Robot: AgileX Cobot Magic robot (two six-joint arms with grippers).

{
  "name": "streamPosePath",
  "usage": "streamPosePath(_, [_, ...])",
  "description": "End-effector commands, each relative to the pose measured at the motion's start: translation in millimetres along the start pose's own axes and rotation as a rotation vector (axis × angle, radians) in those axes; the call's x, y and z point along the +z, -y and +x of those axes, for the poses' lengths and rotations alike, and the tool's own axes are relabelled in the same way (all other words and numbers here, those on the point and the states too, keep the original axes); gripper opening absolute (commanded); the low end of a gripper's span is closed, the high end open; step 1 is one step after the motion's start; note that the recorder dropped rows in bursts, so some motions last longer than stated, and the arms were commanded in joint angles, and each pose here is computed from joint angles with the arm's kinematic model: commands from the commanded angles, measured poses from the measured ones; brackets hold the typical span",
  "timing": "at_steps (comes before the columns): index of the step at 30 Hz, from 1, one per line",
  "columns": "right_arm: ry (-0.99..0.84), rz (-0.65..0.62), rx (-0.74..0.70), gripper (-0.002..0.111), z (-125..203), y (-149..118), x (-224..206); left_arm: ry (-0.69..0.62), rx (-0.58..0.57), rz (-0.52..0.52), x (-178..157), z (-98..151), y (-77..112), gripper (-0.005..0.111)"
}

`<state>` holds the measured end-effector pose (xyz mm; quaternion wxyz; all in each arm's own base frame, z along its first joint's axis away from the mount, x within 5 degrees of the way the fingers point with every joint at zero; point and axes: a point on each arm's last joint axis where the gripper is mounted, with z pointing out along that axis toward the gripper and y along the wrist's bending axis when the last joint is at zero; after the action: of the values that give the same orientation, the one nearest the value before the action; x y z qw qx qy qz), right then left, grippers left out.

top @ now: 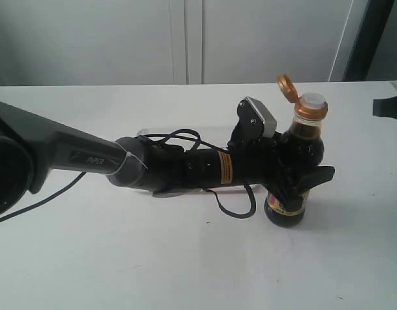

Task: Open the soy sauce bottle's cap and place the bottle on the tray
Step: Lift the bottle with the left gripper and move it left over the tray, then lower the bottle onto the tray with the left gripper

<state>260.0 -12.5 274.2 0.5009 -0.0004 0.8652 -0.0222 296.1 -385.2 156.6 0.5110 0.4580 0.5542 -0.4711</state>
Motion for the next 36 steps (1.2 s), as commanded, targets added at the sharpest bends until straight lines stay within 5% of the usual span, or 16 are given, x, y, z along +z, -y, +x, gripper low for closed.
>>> streamPosePath(1, [0.057,0.016,0.041,0.000,-1,3,0,-0.030,0.007,-0.013,-1,-2,2.1,0.000])
streamPosePath(8, [0.048,0.015,0.041,0.000,0,3,0,0.058,0.084,-0.020,-10,-62,9.6,0.000])
streamPosePath(17, [0.051,0.015,0.039,0.000,0,3,0,0.096,0.090,-0.046,-28,-83,-5.1,0.000])
streamPosePath(29, [0.051,0.014,0.039,0.000,0,3,0,0.153,0.098,-0.140,-66,-110,-41.7,0.000])
streamPosePath(36, [0.052,-0.007,0.011,0.000,0,-3,0,0.228,0.106,-0.193,-108,-115,-78.8,0.000])
